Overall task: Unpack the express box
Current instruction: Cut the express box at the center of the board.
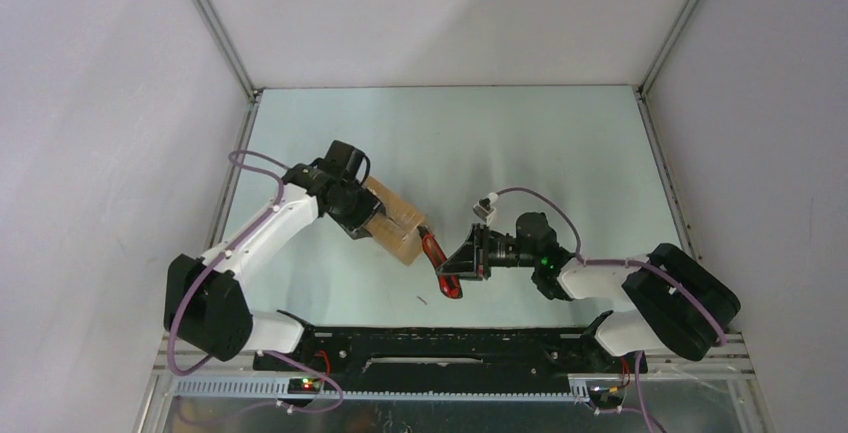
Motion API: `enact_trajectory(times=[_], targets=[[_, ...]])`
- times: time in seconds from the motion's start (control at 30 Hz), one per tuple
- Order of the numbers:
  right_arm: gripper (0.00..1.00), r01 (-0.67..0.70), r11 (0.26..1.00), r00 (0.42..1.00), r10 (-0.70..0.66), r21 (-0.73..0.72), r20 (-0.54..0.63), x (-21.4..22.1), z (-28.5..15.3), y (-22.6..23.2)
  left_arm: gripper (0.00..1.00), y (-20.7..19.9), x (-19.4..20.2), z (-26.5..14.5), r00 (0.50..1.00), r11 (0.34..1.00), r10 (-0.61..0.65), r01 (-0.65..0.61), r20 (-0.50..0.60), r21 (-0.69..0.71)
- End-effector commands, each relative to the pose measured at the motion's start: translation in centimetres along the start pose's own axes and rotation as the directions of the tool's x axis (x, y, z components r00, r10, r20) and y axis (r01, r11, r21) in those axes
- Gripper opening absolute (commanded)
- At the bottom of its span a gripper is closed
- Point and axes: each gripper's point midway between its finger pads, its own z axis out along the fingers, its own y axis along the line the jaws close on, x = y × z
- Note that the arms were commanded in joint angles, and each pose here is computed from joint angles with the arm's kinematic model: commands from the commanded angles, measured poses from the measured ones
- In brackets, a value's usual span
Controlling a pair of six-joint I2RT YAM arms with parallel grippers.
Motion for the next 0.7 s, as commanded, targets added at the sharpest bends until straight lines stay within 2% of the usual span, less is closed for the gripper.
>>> enact_trajectory(times=[0.0,0.13,0.3,0.47,0.57,0.67], targets=[[0.00,0.202,0.970,0.979,-0.199,-0.132,0.036,-2.0,0.9,4.7,0.00,1.4,2.6,-0.7,0.976,0.986,0.160,-0.166,-0.150,-0.031],[0.00,0.177,0.977,0.984,-0.176,-0.122,0.022,-3.1,0.7,3.8,0.00,1.4,3.3,-0.7,0.962,0.978,0.207,-0.209,-0.176,0.012],[0.00,0.185,0.953,0.979,-0.199,-0.241,-0.035,-3.3,1.4,5.9,0.00,0.9,4.4,-1.0,0.934,0.959,0.283,-0.275,-0.218,0.067],[0.00,0.181,0.940,0.971,-0.218,-0.288,-0.101,-2.0,2.5,6.4,0.00,1.5,4.5,-0.9,0.922,0.950,0.310,-0.307,-0.231,0.050],[0.00,0.192,0.940,0.967,-0.231,-0.281,-0.111,-1.7,2.6,6.4,0.00,1.8,4.1,-0.7,0.924,0.950,0.309,-0.311,-0.224,0.027],[0.00,0.205,0.957,0.968,-0.230,-0.205,-0.103,-2.2,2.5,4.8,0.03,2.6,3.0,-0.8,0.934,0.949,0.302,-0.313,-0.193,-0.030]])
